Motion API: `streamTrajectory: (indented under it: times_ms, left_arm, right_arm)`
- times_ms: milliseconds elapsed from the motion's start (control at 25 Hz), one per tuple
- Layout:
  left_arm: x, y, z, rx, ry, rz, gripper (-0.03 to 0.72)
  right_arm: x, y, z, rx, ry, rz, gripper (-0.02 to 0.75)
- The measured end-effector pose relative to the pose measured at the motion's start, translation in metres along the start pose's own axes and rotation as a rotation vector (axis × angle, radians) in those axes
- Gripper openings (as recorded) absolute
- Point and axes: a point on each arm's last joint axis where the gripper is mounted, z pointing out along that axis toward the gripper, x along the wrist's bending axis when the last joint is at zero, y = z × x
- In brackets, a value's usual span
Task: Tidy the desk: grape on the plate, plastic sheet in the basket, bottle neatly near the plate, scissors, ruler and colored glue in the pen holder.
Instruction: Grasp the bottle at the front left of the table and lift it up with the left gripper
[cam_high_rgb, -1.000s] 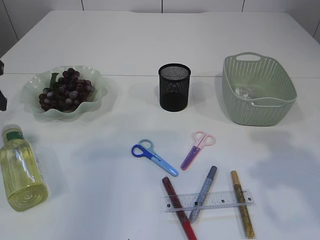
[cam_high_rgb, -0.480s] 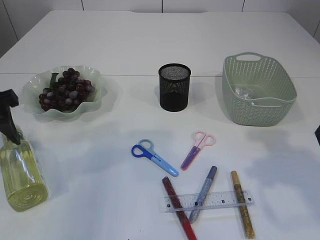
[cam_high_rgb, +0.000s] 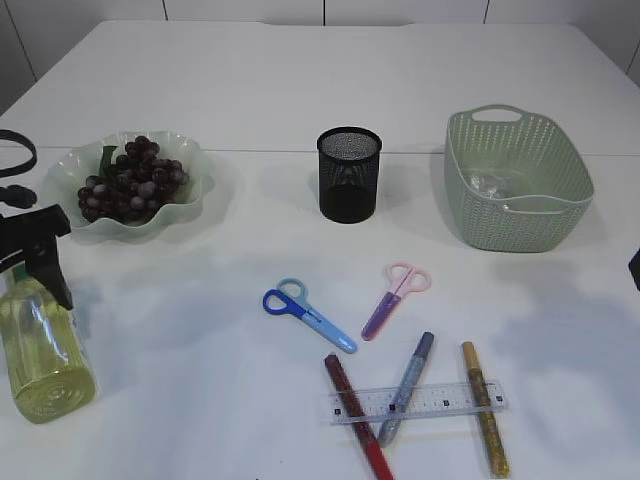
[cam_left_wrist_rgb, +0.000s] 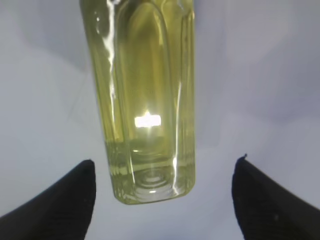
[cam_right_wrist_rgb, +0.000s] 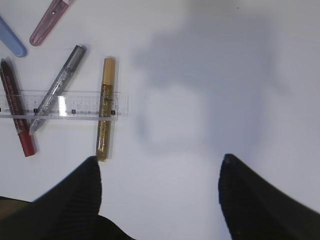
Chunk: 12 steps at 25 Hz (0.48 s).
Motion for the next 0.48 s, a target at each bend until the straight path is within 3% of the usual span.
streamTrajectory:
  times_ms: [480]
  left_arm:
    - [0.001, 0.011, 0.017, -0.035, 0.049, 0.027, 0.666]
  right_arm:
    - [0.0, 0.0, 0.0, -0.003, 0.001, 0.001, 0.565]
